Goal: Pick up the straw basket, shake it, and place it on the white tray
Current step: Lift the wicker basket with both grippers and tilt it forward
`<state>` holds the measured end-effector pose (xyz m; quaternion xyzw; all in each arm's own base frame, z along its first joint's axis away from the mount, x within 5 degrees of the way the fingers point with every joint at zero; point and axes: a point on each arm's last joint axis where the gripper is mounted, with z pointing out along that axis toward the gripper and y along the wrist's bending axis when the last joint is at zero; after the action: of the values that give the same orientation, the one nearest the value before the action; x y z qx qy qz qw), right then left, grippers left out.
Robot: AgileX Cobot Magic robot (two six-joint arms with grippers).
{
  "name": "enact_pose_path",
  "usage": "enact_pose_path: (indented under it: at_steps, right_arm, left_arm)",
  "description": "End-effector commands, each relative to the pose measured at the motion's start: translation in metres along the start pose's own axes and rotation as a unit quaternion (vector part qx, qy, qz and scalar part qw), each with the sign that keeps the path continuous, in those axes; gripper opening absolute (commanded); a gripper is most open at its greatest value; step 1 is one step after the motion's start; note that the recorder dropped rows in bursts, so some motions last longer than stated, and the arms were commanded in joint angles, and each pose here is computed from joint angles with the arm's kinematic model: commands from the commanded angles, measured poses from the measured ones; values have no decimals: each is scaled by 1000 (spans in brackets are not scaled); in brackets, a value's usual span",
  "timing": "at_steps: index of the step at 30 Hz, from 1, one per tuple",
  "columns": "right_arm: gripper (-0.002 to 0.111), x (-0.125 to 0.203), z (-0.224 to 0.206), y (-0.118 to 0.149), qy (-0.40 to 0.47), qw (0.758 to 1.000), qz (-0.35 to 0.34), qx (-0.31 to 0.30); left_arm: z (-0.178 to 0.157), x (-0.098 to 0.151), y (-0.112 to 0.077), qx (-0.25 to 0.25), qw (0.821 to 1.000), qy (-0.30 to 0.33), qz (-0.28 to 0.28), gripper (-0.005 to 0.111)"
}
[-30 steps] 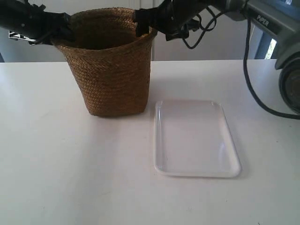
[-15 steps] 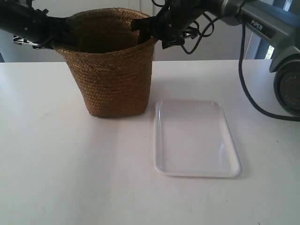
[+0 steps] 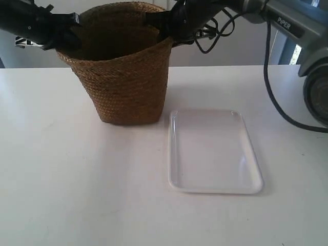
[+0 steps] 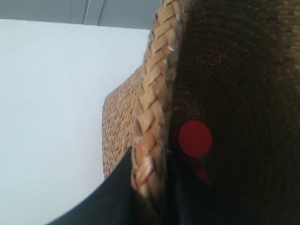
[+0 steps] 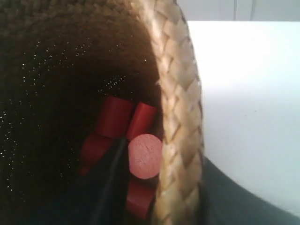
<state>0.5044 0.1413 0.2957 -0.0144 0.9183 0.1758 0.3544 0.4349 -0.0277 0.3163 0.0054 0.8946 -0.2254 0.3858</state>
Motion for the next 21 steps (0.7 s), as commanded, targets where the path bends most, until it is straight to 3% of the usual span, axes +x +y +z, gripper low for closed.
enact_pose_path:
  at_steps: [1,5,13,21]
  right_arm:
    - [0,-9,-37,4,6,999,-33,12]
    - [0,-11,-61,9,15,999,-43,15]
    - [0,-14,-98,18,11,997,-65,30]
    - [0,4,-99,24,6,999,-43,24]
  left_arm:
    - [-37,-1,-23,12,998,22,51,0]
    - [-61,4,-36,7,998,12,56,0]
    - [-80,36,-36,-13,999,-3,31,0]
    - [-95,41,-41,-11,999,-26,27,0]
